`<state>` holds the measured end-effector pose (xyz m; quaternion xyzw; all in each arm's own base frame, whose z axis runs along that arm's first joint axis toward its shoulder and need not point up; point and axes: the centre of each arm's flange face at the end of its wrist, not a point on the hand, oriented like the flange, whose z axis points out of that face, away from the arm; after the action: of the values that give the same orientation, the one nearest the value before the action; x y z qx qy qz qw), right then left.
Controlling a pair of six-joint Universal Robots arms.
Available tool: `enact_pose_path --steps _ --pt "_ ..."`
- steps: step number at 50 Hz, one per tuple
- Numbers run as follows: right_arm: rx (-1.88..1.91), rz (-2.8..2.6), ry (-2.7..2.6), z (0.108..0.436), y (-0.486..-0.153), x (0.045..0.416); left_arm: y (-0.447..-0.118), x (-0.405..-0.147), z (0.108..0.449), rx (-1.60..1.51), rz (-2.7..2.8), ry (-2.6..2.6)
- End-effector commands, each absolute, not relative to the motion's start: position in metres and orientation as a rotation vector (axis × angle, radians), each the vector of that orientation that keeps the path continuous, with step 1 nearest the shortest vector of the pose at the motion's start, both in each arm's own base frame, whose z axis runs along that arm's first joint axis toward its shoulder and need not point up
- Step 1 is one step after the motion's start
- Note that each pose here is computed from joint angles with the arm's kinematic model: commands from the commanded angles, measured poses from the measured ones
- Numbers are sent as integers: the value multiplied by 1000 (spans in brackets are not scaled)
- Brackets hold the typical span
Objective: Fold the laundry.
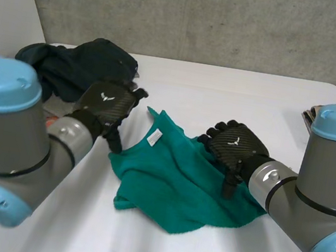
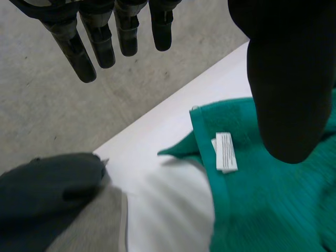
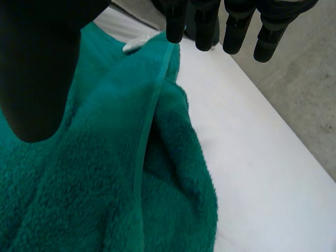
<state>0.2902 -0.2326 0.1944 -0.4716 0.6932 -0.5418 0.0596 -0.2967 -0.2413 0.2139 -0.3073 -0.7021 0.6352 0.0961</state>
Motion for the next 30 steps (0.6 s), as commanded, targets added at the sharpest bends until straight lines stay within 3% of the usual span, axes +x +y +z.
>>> enact_pose_path --steps 1,14,23,26,30 --pt "-1318 -1634 2181 188 -242 273 -270 -330 204 -1008 1790 -1997" --pt "-1256 -1625 2273 174 -248 243 -312 -385 148 -1290 1755 -1824" --pt "-1206 -1632 2320 165 -257 226 -326 -395 113 -1365 1724 -1820" --pt "-1192 -1648 2335 165 -264 221 -329 -391 122 -1355 1784 -1848" --pt "-1173 -1685 2343 170 -275 214 -323 -382 160 -1264 1922 -1881"
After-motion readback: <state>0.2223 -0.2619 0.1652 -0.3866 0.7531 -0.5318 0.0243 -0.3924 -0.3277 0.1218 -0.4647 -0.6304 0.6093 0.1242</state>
